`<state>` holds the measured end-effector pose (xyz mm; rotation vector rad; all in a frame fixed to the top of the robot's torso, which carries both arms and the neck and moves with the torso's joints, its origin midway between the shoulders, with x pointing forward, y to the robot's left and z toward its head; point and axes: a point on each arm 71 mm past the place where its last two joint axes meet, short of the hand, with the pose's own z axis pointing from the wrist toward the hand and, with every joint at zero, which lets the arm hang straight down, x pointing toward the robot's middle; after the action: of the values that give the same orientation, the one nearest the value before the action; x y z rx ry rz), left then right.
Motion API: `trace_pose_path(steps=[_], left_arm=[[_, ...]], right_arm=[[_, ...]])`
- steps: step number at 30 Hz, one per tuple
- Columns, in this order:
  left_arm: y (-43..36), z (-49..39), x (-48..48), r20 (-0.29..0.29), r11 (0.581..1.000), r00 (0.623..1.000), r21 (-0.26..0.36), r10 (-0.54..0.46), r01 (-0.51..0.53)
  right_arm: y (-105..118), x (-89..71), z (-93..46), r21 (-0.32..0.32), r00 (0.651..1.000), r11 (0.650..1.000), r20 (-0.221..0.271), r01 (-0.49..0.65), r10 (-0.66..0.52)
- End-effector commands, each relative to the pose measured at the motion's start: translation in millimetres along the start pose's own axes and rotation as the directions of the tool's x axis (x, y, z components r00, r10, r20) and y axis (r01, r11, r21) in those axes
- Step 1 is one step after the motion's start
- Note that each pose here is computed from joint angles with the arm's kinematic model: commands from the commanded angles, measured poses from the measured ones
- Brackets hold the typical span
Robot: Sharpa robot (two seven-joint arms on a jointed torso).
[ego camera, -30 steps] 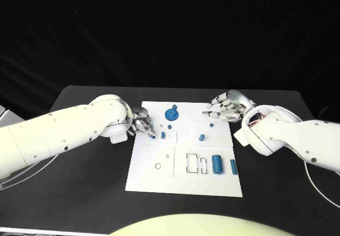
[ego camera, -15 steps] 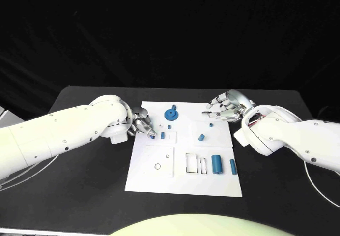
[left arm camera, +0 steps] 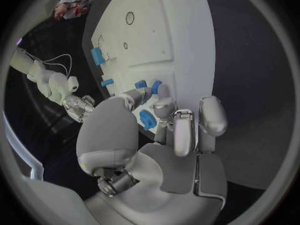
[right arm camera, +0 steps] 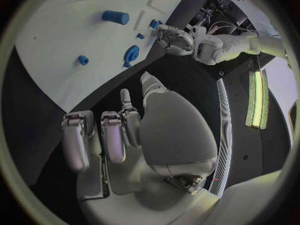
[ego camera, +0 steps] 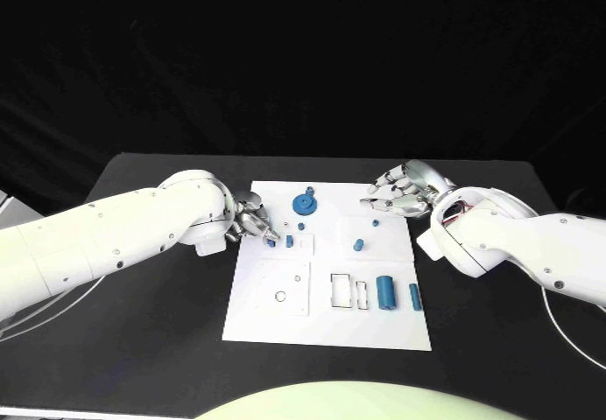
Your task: Assemble the parts on the task board
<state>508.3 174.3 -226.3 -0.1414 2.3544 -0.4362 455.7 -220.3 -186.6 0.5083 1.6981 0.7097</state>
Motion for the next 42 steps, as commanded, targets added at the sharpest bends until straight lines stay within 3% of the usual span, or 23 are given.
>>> trace_pose_path(steps=[1,28,35,42], left_arm=[[1.5,0.9,0.8,-0.001,1.0,1.0,-0.008,0.015,-0.015],[7.7,-1.2,-4.5,0.038,0.999,0.999,-0.011,-0.032,0.032],[6.6,-3.2,-7.7,0.061,0.986,0.985,0.039,-0.164,0.162],[3.5,-8.7,-15.6,0.093,0.937,0.943,0.176,-0.32,0.3]], right_arm=[[1,0.6,-0.4,-0.016,1.0,1.0,-0.004,0.005,-0.005],[1,0.3,0.0,-0.017,1.0,1.0,-0.002,0.005,-0.005],[1,0.6,0.2,-0.016,1.0,1.0,-0.002,0.004,-0.004],[0,0.5,0.2,-0.015,1.0,1.0,0.0,0.003,-0.003]])
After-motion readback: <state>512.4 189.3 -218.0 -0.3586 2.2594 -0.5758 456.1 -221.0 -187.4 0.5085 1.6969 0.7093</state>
